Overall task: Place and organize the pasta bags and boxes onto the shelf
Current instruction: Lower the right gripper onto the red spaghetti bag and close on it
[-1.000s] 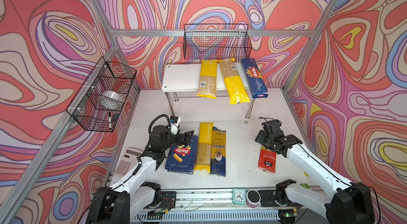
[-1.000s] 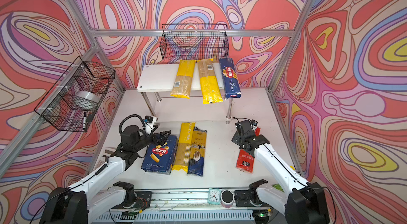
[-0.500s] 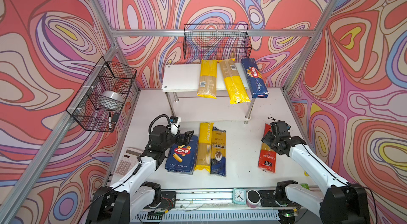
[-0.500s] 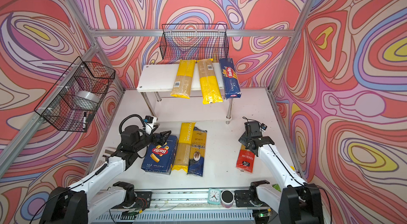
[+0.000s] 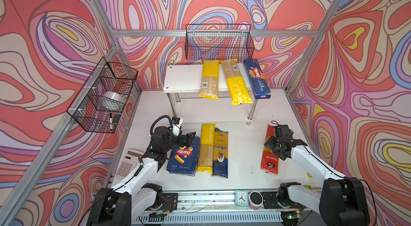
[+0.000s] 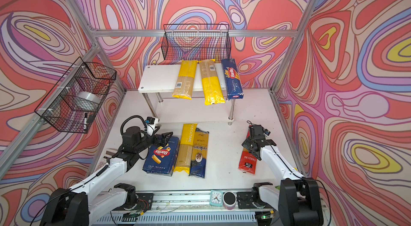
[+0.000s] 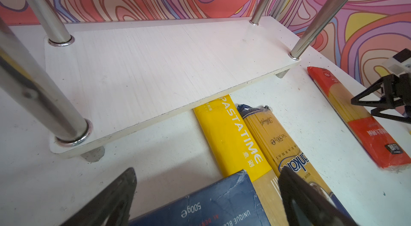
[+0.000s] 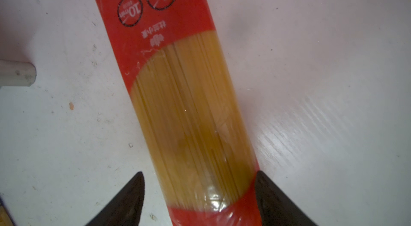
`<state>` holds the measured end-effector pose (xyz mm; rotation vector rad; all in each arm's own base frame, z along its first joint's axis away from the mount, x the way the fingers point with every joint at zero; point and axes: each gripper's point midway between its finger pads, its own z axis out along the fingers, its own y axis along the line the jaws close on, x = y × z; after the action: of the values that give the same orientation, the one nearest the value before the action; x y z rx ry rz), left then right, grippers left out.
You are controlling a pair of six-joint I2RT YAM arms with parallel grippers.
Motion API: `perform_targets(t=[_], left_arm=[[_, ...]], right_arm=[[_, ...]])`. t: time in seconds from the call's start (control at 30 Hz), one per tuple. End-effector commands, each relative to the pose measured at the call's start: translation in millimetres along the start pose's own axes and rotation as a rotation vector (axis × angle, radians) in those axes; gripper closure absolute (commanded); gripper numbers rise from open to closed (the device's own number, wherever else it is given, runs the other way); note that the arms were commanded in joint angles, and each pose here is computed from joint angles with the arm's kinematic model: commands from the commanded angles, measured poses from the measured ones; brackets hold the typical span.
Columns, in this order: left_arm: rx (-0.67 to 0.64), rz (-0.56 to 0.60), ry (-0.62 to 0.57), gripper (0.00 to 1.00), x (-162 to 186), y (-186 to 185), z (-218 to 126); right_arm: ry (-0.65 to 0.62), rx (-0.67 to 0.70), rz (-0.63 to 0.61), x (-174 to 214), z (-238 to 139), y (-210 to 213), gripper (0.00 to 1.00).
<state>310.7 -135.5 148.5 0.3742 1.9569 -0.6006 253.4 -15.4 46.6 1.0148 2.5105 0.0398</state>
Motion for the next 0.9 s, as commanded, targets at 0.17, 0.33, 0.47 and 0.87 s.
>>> perform_targets(t=[0.17, 0.33, 0.47, 0.87], left_arm=[[0.008, 0.022, -0.013, 0.0, -9, -3, 0], [0.006, 0.022, -0.016, 0.0, -9, -3, 0], [0.007, 0.022, -0.015, 0.0, -9, -3, 0], [0.004, 0.021, -0.014, 0.0, -9, -2, 0]], right_arm=[[0.051, 0.0, -0.045, -6, 13, 2, 0.08], [0.113, -0.036, -0.068, 4, 20, 9, 0.07], [0.141, -0.104, -0.047, 16, 21, 15, 0.05], [0.189, -0.041, -0.036, 31, 24, 3, 0.02]])
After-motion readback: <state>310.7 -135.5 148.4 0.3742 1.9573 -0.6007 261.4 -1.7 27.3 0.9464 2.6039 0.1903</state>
